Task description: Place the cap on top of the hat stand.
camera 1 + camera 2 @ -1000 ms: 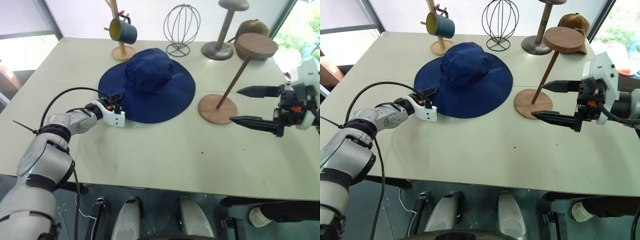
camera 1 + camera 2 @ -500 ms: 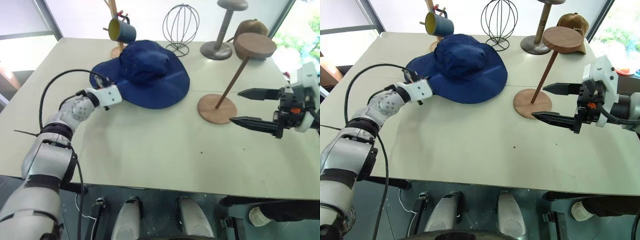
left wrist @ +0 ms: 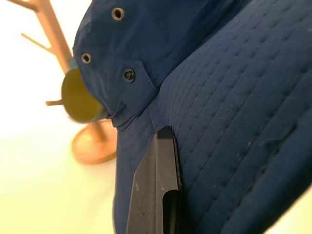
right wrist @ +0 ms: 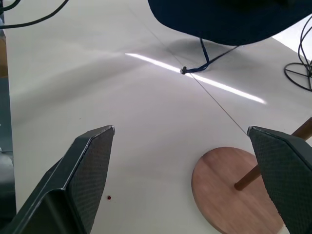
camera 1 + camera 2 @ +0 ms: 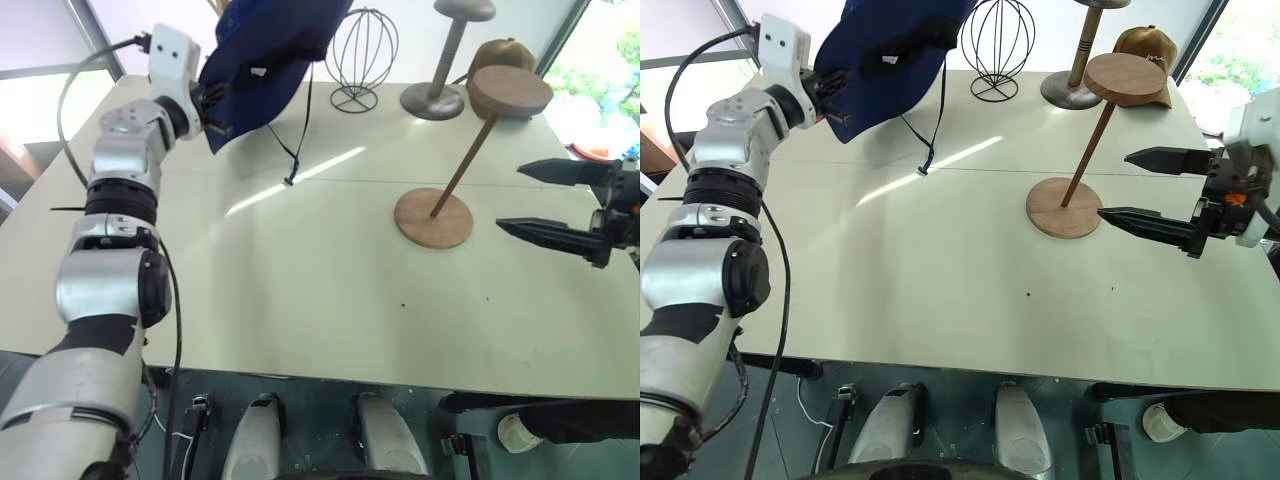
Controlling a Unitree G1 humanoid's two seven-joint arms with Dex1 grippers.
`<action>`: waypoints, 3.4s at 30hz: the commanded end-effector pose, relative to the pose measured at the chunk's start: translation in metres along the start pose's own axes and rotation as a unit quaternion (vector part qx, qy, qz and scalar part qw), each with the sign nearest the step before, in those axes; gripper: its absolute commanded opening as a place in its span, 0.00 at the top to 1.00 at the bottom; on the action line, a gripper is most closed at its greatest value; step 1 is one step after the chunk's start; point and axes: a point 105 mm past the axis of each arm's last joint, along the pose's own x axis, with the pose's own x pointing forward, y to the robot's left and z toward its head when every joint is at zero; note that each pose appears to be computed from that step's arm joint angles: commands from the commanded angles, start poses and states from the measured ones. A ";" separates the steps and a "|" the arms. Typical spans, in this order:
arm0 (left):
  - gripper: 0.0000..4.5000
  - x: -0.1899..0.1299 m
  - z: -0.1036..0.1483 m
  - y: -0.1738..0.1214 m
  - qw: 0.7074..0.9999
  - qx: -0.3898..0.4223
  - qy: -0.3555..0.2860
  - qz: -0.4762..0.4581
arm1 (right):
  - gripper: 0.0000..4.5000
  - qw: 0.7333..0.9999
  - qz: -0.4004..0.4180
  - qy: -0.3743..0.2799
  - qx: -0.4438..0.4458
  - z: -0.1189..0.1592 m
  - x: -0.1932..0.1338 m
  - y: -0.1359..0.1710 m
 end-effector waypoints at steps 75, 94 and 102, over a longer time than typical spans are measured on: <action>0.27 -0.037 -0.033 -0.180 0.638 0.650 -0.319 -0.264 | 0.00 0.976 -0.204 0.012 0.076 -0.001 -0.112 -0.021; 0.01 -0.123 0.035 -0.029 0.943 0.047 0.026 -0.328 | 0.00 0.978 -0.195 0.052 0.059 -0.012 -0.127 -0.054; 0.01 -0.159 0.056 -0.021 0.909 0.023 0.072 -0.411 | 0.00 0.981 -0.177 0.053 0.054 -0.008 -0.124 -0.062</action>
